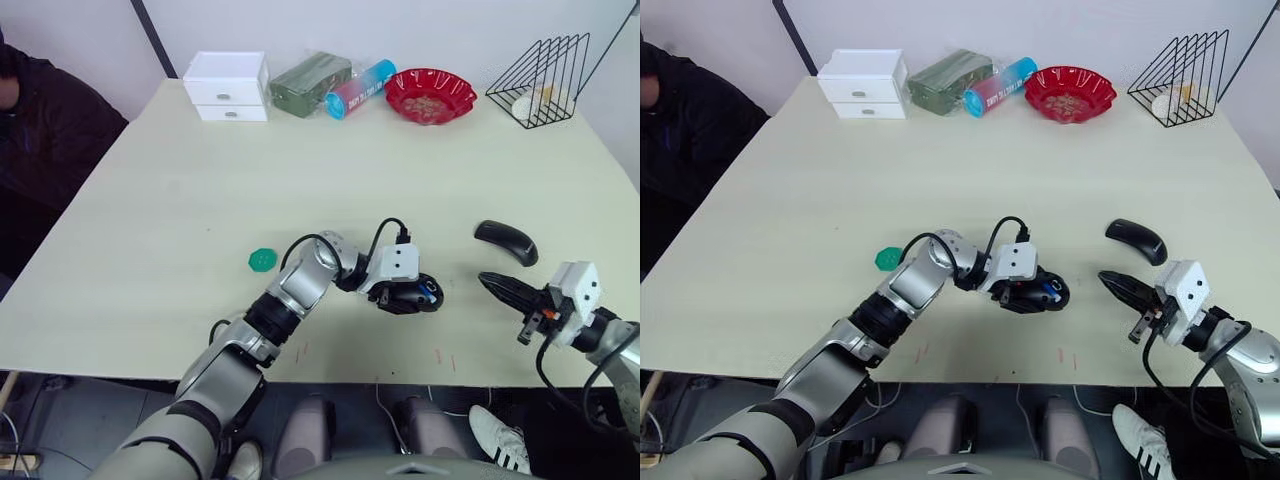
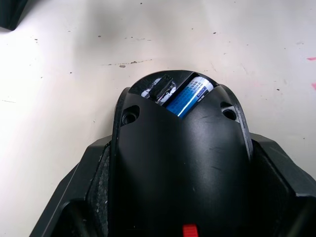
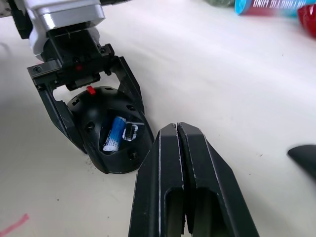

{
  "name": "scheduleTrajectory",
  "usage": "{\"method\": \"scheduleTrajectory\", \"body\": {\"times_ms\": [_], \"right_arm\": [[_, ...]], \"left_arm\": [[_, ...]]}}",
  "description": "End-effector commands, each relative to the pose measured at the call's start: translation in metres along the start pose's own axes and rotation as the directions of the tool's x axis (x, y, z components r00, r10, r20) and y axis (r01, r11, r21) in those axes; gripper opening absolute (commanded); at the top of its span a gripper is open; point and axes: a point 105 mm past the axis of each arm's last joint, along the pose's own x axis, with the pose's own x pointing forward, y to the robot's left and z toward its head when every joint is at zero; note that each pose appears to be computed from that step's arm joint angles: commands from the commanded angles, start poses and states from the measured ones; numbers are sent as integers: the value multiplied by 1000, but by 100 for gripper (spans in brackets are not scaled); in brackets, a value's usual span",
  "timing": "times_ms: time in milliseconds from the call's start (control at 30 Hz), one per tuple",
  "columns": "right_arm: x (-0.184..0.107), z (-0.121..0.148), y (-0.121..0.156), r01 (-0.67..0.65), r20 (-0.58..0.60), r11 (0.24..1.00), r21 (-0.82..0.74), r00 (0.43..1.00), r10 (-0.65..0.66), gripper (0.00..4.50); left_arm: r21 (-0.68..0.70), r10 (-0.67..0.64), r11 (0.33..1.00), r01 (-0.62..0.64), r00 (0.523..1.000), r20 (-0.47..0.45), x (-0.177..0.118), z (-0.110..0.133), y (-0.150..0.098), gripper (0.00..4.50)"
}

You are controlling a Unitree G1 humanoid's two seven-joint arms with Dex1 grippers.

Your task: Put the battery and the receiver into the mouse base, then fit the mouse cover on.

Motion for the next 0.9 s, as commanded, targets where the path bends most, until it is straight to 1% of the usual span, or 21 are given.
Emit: {"method": "scheduleTrajectory", "body": {"times_ms": [33, 133, 233, 267, 300, 333, 367, 400, 433, 467, 500, 533, 700, 733, 800, 900], "right_arm": [[-16, 14, -2, -9, 75, 1000, -9, 997, 10, 3], [-19, 17, 0, -46, 87, 999, -4, 995, 46, 3], [-21, 19, 4, -72, 104, 997, 8, 992, 71, 75], [-21, 19, 5, -78, 103, 997, 2, 992, 78, 110], [-21, 19, 6, -83, 102, 997, 1, 991, 82, 130], [-21, 19, 6, -86, 101, 996, -2, 991, 86, 198], [-21, 18, 7, -88, 99, 996, -3, 991, 87, 226], [-21, 17, 7, -91, 95, 996, -6, 991, 91, 272], [-21, 17, 7, -93, 92, 996, -8, 991, 93, 332], [-20, 16, 8, -98, 89, 995, -10, 991, 98, 359], [-20, 16, 9, -104, 95, 995, -4, 990, 104, 431], [-19, 18, 10, -108, 103, 994, -5, 989, 108, 449], [-17, 19, 13, -121, 121, 993, -11, 985, 121, 449], [-17, 19, 13, -120, 122, 993, -10, 985, 120, 449], [-19, 17, 13, -108, 128, 994, -4, 986, 108, 449], [-21, 14, 13, -98, 141, 995, -1, 985, 97, 449]], "left_arm": [[-33, -49, 998, 47, 995, -86, 5, -23, -13, 299], [-33, -52, 998, 49, 995, -86, 4, -23, -13, 299], [-33, -50, 998, 48, 995, -85, 3, -24, -13, 299], [-34, -49, 998, 47, 995, -86, 3, -24, -13, 299], [-34, -50, 998, 47, 995, -85, 2, -25, -13, 299], [-34, -51, 998, 49, 995, -85, 2, -25, -14, 299], [-34, -52, 998, 49, 995, -84, 2, -24, -14, 299], [-34, -52, 998, 49, 995, -83, 2, -24, -14, 299], [-34, -53, 998, 50, 995, -83, 2, -24, -15, 299], [-33, -54, 998, 52, 995, -83, 2, -24, -15, 349], [-34, -52, 998, 50, 995, -80, 2, -24, -15, 416], [-38, -46, 998, 43, 996, -76, 1, -23, -14, 445], [-65, -10, 998, 8, 1000, -24, -7, -14, -6, 445], [-70, 1, 998, -2, 1000, -4, -10, -10, -3, 445], [-94, 13, 996, -7, 998, 67, -23, 4, 1, 445], [-100, 15, 995, -6, 995, 97, -37, 9, 0, 445]]}}
